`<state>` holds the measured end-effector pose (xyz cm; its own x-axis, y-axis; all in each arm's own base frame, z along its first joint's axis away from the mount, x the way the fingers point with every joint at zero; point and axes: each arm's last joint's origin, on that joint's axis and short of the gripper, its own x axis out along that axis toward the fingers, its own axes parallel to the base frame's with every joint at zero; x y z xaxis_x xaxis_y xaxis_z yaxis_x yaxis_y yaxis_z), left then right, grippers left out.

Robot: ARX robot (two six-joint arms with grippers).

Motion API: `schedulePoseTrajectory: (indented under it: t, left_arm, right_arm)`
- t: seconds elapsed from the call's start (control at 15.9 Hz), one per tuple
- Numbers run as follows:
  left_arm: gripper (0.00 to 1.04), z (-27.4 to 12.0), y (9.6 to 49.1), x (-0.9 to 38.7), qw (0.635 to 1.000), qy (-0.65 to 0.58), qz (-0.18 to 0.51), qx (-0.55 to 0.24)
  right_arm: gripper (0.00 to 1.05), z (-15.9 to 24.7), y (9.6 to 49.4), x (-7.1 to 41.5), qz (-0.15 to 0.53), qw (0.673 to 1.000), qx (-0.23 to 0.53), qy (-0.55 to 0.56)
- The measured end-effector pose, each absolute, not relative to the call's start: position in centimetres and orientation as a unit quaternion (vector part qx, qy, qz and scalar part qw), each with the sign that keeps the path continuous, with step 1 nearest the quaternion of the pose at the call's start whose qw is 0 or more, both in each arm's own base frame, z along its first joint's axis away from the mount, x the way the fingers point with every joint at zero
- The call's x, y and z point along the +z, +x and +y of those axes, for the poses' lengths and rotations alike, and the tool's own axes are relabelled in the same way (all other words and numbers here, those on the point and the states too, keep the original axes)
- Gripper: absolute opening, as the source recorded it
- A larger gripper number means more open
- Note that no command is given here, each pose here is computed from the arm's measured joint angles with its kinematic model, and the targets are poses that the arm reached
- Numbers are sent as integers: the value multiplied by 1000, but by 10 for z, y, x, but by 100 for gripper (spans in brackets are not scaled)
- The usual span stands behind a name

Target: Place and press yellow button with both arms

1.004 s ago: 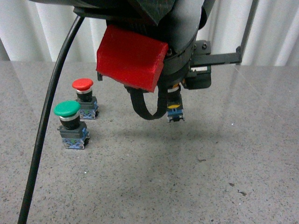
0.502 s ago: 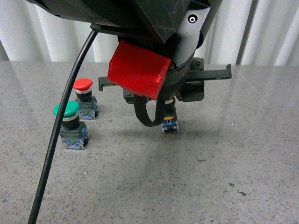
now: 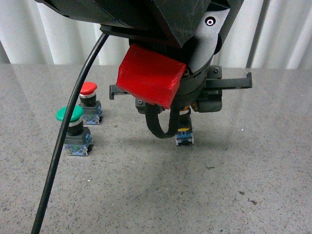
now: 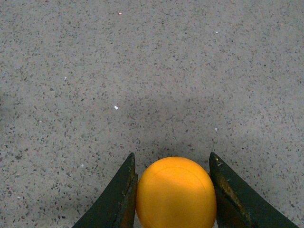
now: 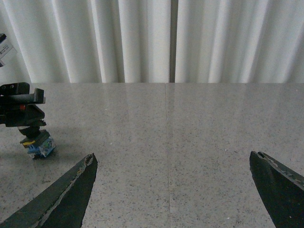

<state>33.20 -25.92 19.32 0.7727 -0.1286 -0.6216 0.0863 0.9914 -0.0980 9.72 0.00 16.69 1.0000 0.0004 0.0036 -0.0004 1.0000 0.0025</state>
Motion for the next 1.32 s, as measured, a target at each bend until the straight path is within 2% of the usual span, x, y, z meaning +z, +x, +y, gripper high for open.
schedulePoseTrajectory:
  t: [0.13,0.5,0.75,0.88,1.07,1.13,1.32]
  left_arm:
    - [39,-259,332,193,940,-34,333,-58]
    - [98,-260,334,194,942,-50,323,-75]
    - [98,-257,335,190,968,-61,224,-94]
    - [98,-252,338,196,989,-33,132,-65]
    - [98,-250,340,212,999,-2,13,-47]
    - [90,-241,337,211,1000,-11,-15,-22]
    - [57,-166,292,186,1000,1,1,4]
  right_arm:
    - [98,0,97,167,-2,1000,0,1]
    - [98,0,97,167,-2,1000,0,1]
    - [98,0,97,167,-2,1000,0,1]
    - [98,0,97,167,-2,1000,0,1]
    - [98,0,97,167,-2,1000,0,1]
    - [98,0,97,167,-2,1000,0,1]
    - [98,0,97,167,-2,1000,1,1]
